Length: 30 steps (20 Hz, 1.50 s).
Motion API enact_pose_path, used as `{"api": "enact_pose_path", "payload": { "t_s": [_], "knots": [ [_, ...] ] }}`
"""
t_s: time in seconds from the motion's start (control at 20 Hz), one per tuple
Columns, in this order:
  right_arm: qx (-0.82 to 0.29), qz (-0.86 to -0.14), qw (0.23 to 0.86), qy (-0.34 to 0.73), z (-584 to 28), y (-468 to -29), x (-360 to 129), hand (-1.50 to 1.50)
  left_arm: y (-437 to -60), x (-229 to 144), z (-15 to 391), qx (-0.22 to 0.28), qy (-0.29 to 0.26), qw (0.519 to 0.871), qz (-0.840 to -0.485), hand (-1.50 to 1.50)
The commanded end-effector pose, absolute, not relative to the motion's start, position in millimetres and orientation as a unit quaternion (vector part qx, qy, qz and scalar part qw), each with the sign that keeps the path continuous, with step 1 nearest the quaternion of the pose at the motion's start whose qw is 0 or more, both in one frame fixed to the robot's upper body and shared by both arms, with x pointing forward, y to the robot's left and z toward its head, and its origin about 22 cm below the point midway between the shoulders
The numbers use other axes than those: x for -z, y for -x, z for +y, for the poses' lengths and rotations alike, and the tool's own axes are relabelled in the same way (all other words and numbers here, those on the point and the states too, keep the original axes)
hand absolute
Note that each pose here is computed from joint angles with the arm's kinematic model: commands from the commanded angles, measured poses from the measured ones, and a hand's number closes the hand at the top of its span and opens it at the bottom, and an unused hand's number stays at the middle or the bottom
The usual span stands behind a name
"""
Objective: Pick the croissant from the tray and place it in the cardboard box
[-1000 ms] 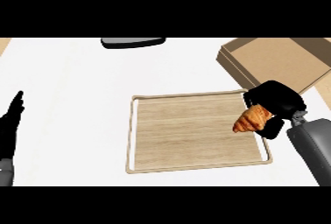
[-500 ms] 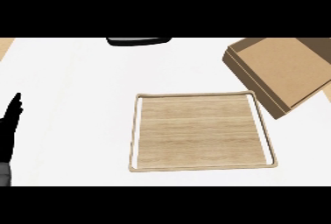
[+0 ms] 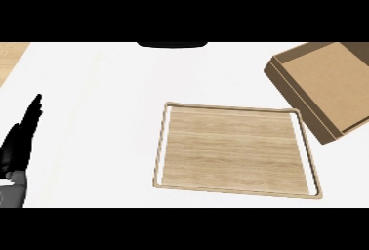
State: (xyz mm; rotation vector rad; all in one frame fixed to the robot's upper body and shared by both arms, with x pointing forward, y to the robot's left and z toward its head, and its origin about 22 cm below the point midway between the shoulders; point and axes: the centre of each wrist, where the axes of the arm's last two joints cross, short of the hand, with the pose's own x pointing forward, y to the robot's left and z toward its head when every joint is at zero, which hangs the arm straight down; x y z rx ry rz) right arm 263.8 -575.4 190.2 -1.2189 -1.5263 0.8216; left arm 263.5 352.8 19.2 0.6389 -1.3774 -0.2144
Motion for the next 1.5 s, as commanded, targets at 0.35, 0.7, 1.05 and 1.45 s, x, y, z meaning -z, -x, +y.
{"api": "enact_pose_path", "payload": {
  "t_s": [0.35, 0.7, 1.05, 1.45],
  "knots": [
    [-0.264, -0.677, 0.537, 0.429, -526, -342, -215, 1.50, -274, -18, 355, 0.105, -0.290, 0.716, -0.626, 0.00],
    [-0.238, -0.677, 0.581, 0.384, -485, -385, -229, 1.50, -282, -28, 331, 0.109, -0.279, 0.715, -0.632, 0.00],
    [-0.230, -0.662, 0.599, 0.387, -464, -399, -191, 1.50, -286, -37, 345, 0.117, -0.273, 0.711, -0.637, 0.00],
    [-0.203, -0.608, 0.654, 0.402, -443, -411, -169, -1.50, -292, -34, 330, 0.122, -0.261, 0.700, -0.653, 0.00]
  ]
}}
